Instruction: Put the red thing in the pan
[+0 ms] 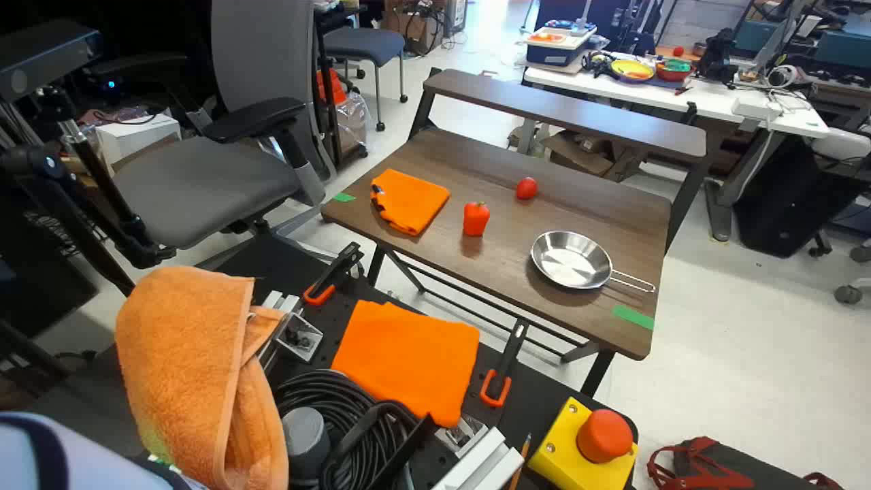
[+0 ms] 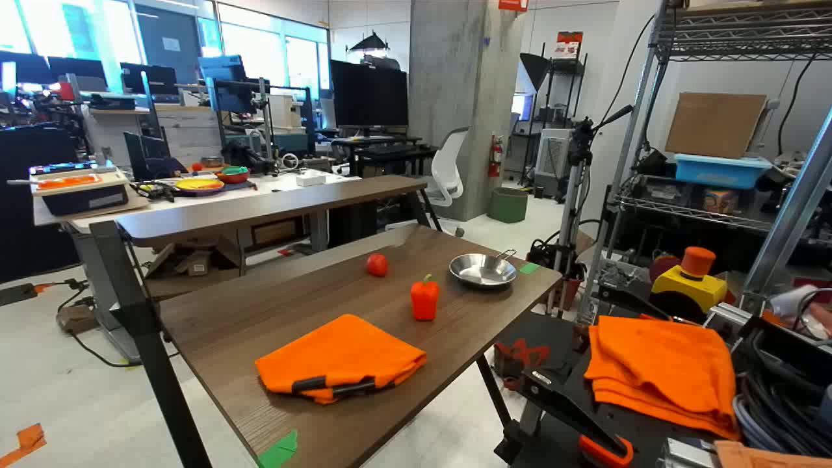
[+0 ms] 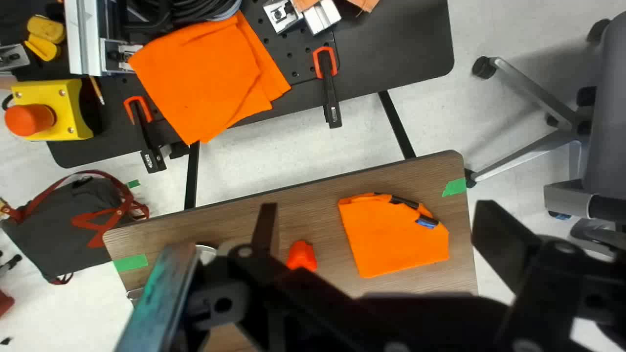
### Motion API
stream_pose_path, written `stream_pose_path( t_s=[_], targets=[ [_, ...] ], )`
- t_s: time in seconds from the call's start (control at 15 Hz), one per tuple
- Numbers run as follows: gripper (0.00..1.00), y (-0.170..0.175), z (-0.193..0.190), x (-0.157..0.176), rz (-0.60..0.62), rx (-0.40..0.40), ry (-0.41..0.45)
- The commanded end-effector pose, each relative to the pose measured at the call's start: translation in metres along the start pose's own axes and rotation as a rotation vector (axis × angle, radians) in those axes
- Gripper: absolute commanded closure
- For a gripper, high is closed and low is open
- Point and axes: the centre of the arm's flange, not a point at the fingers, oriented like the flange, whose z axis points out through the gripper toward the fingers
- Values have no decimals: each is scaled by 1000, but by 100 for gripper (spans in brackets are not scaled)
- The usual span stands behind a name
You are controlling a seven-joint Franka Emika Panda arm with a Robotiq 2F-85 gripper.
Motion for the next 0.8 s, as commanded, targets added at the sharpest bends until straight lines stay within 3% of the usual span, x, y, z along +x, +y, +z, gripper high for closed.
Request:
stream_pose_path(
  t_s=[0.0, 0.73],
  targets=[
    [0, 0, 0, 0, 0, 0, 1],
    [0, 0, -1, 8, 5, 0, 11]
  ],
)
